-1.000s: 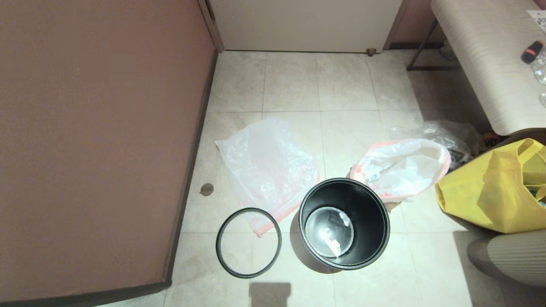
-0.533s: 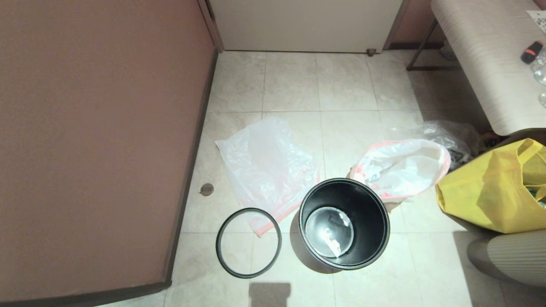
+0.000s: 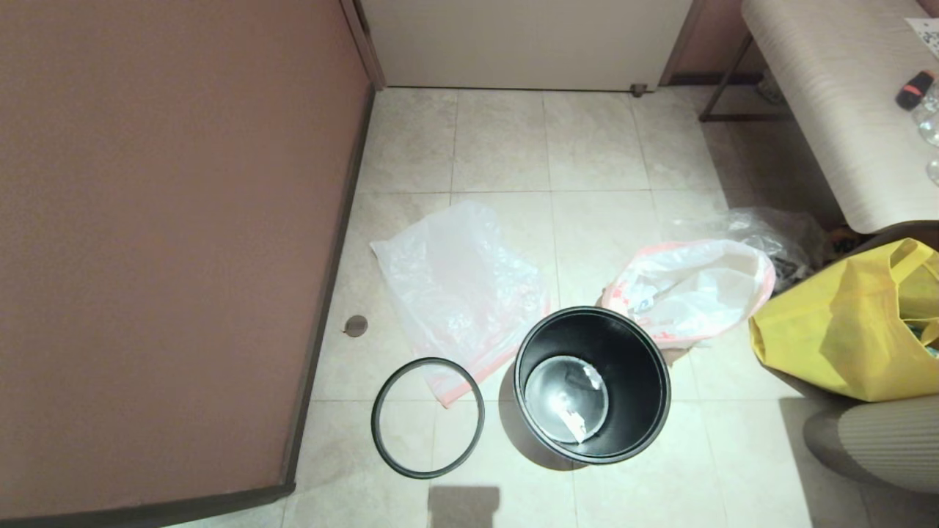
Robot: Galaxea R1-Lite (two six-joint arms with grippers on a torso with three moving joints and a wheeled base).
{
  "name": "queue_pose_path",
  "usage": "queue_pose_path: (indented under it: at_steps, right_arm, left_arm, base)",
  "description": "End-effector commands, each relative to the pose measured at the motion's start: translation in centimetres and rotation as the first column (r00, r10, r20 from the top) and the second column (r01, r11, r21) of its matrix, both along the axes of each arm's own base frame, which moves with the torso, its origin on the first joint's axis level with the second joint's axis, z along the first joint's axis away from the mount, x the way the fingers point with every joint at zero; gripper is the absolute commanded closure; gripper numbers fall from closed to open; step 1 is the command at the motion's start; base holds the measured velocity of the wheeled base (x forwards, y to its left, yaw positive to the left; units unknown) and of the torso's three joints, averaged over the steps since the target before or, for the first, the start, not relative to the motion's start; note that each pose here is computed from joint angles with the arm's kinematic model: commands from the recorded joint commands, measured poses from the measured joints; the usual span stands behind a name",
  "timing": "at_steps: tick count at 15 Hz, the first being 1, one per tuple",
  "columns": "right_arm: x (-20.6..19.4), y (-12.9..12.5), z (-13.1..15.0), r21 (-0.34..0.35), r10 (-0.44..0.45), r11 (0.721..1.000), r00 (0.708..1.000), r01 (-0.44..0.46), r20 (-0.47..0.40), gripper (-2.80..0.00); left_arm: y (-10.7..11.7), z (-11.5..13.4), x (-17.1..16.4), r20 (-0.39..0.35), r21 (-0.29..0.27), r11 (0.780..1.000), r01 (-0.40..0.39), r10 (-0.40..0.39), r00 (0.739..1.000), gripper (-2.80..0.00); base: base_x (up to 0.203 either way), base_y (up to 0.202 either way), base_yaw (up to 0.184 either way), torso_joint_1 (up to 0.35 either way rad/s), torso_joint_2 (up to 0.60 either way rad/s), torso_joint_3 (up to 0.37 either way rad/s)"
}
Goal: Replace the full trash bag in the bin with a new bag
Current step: Pick up a new trash bag
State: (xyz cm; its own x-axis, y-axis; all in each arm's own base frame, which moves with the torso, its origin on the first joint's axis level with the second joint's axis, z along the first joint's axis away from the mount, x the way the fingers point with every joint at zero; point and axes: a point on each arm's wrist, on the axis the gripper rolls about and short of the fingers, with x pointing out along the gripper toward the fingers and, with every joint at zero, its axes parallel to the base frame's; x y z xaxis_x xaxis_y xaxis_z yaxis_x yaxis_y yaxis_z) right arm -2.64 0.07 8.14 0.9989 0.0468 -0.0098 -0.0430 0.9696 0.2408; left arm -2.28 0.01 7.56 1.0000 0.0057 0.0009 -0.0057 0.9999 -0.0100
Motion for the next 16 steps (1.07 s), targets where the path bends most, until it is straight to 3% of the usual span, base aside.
queue_pose_path:
  at_steps: [1,3,5,8,10,12,14,16]
  right_arm:
    - [0.0,-0.1,0.0,-0.005,-0.023,1.000,1.000,0.023,-0.003,0.00]
    - [0.1,-0.1,-0.2,-0.202,-0.050,0.978,0.999,0.049,0.000,0.00]
    - [0.2,-0.1,-0.6,-0.300,-0.034,0.954,0.999,0.029,-0.009,0.00]
    - [0.2,-0.1,-0.5,-0.286,-0.023,0.958,1.000,0.019,-0.008,0.00]
    - [0.2,-0.1,-0.5,-0.244,-0.028,0.969,1.000,0.025,-0.008,0.00]
    - [0.2,-0.1,-0.5,-0.244,-0.028,0.969,1.000,0.025,-0.007,0.00]
    - [0.2,-0.1,-0.5,-0.244,-0.028,0.969,1.000,0.025,-0.007,0.00]
    - [0.2,-0.1,-0.5,-0.244,-0.028,0.969,1.000,0.025,-0.007,0.00]
  left_arm:
    - [0.0,0.0,0.0,0.000,0.000,1.000,-0.001,0.001,1.000,0.00]
    - [0.0,-0.1,0.0,-0.006,0.067,0.998,0.007,-0.007,1.000,0.00]
    - [0.0,-0.1,0.0,-0.007,0.079,0.997,0.008,-0.008,1.000,0.00]
    - [0.0,0.5,-0.1,0.014,0.105,0.994,0.011,-0.013,1.000,0.00]
    - [0.0,3.1,-0.7,0.069,0.136,0.991,0.011,-0.021,0.997,0.00]
    - [-0.1,6.8,-0.5,0.072,0.171,0.985,0.025,-0.037,0.997,0.00]
    - [-0.2,9.5,0.8,0.027,0.308,0.949,0.061,-0.073,0.997,0.00]
    - [-0.2,11.2,3.2,-0.039,0.386,0.917,0.098,-0.090,0.995,0.00]
  base:
    - [0.000,0.000,0.000,0.000,0.00,0.000]
    - [0.000,0.000,0.000,0.000,0.00,0.000]
    - [0.000,0.000,0.000,0.000,0.00,0.000]
    - [0.000,0.000,0.000,0.000,0.00,0.000]
    - [0.000,0.000,0.000,0.000,0.00,0.000]
    - [0.000,0.000,0.000,0.000,0.00,0.000]
    - [0.000,0.000,0.000,0.000,0.00,0.000]
    - [0.000,0.000,0.000,0.000,0.00,0.000]
